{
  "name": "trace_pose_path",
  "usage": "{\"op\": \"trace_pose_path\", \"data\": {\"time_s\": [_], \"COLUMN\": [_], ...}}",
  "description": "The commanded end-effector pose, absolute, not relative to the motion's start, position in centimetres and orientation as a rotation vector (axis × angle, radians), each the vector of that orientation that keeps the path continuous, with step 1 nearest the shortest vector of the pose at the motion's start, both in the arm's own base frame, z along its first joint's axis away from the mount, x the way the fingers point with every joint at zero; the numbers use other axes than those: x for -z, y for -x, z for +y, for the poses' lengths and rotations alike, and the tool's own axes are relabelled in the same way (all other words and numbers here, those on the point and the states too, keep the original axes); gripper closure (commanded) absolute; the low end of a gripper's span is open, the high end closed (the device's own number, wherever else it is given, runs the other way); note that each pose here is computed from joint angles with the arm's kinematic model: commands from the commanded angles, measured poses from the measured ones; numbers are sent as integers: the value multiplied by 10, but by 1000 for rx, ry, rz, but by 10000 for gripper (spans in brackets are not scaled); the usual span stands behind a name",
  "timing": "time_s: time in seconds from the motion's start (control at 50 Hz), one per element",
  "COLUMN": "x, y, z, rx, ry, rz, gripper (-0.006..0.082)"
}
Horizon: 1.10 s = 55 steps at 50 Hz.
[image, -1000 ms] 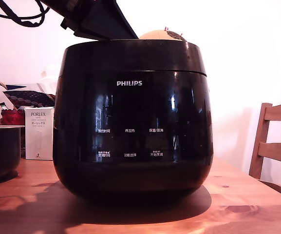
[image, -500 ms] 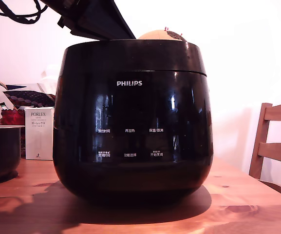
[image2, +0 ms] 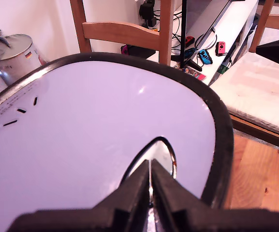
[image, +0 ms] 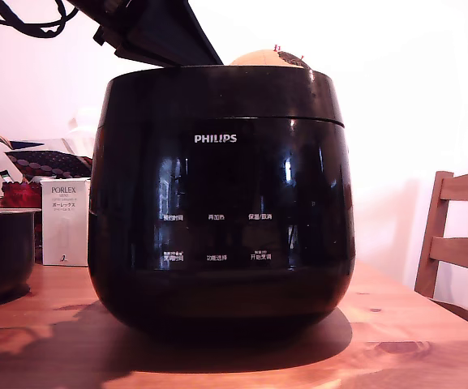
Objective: Open the rice cooker by pressing the large metal button on the top of its lid with medium force
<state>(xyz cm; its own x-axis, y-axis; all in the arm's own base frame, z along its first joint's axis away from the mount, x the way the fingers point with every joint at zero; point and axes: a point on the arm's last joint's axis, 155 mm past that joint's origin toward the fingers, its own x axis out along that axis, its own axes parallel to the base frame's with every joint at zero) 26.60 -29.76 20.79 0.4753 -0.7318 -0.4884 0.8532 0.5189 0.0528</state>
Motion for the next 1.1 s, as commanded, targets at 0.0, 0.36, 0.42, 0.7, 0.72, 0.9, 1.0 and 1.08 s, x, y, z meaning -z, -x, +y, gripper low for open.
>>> {"op": "trace_pose_path", "data": {"time_s": [0.0,0.36,0.42,0.7,0.72,0.9,1.0,1.08], "x": [-128,-151,-156,-173,-175,-188,-193,-192], "y": [-252,-266,-269,-291,-292,-307,-312,-312], "z": [-278,-291,-293,-290,-289,-285,-283,-282], "rx": [964,959,957,886,882,836,826,825], "ry": [-379,-332,-319,-297,-296,-279,-270,-269], "rz": [675,562,543,458,452,391,374,376], "gripper": [788,788,788,788,788,788,788,788]}}
